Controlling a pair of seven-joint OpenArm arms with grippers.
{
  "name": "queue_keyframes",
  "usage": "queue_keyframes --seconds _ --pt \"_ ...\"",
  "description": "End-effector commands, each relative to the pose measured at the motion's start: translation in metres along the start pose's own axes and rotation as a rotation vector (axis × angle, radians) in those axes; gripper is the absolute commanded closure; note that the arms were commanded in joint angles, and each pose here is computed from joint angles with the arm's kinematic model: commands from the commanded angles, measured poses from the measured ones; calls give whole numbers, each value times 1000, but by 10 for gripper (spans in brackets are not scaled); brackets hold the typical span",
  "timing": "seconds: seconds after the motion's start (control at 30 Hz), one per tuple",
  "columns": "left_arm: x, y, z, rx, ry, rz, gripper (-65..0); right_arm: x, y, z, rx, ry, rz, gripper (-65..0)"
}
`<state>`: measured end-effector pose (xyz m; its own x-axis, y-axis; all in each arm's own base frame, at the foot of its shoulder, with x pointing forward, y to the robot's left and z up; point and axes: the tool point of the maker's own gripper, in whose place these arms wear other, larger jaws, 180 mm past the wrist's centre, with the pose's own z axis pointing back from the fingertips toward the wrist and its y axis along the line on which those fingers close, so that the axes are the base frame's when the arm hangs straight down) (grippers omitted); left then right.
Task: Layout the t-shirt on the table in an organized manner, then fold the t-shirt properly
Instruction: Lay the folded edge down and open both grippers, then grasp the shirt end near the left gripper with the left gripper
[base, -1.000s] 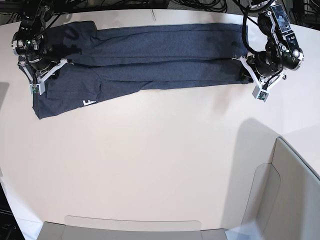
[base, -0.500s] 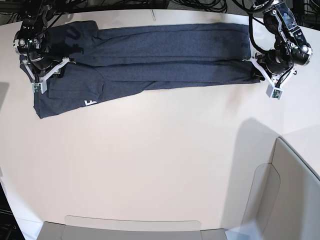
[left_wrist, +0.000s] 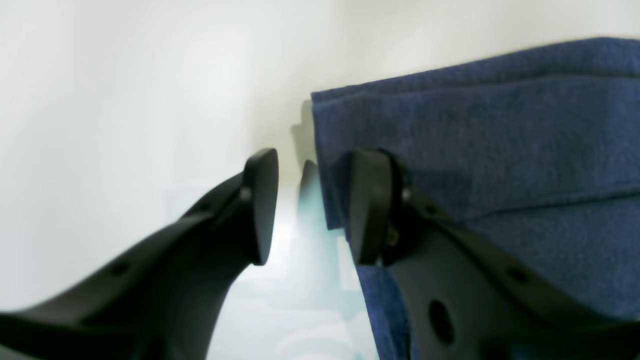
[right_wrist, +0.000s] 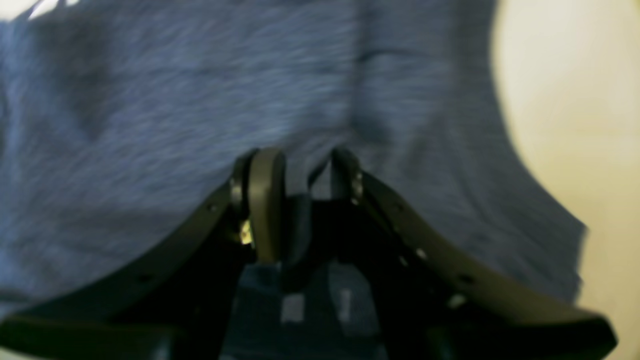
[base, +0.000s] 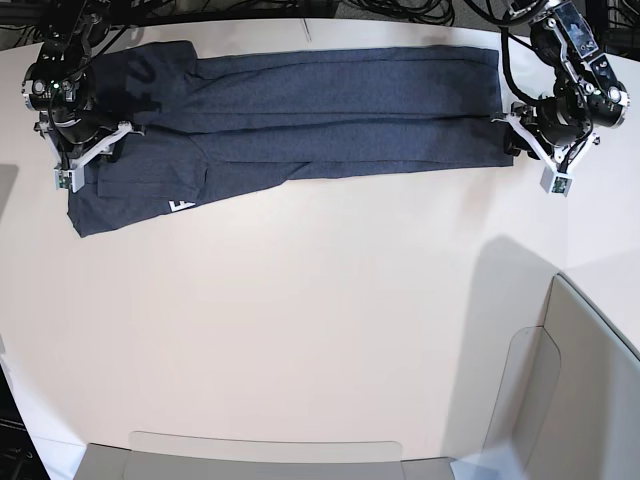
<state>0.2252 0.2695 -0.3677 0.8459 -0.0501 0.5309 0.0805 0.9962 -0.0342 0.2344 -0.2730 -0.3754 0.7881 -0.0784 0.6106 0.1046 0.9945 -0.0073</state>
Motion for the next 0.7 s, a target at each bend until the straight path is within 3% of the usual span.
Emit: queue_keyframes --seconds 0.0,0.33,0.5,0.67 --pt "10 10 7 29 -39 2 -258 20 -2 7 -10 -68 2 -173" --pt "0 42 25 96 -91 136 -265 54 3 29 -27 -191 -3 -173" --pt "-10 40 29 7 -109 239 -265 64 5 29 -24 -216 -9 -173" --pt "-8 39 29 -132 -231 393 -265 78 6 32 -22 -262 -43 -173"
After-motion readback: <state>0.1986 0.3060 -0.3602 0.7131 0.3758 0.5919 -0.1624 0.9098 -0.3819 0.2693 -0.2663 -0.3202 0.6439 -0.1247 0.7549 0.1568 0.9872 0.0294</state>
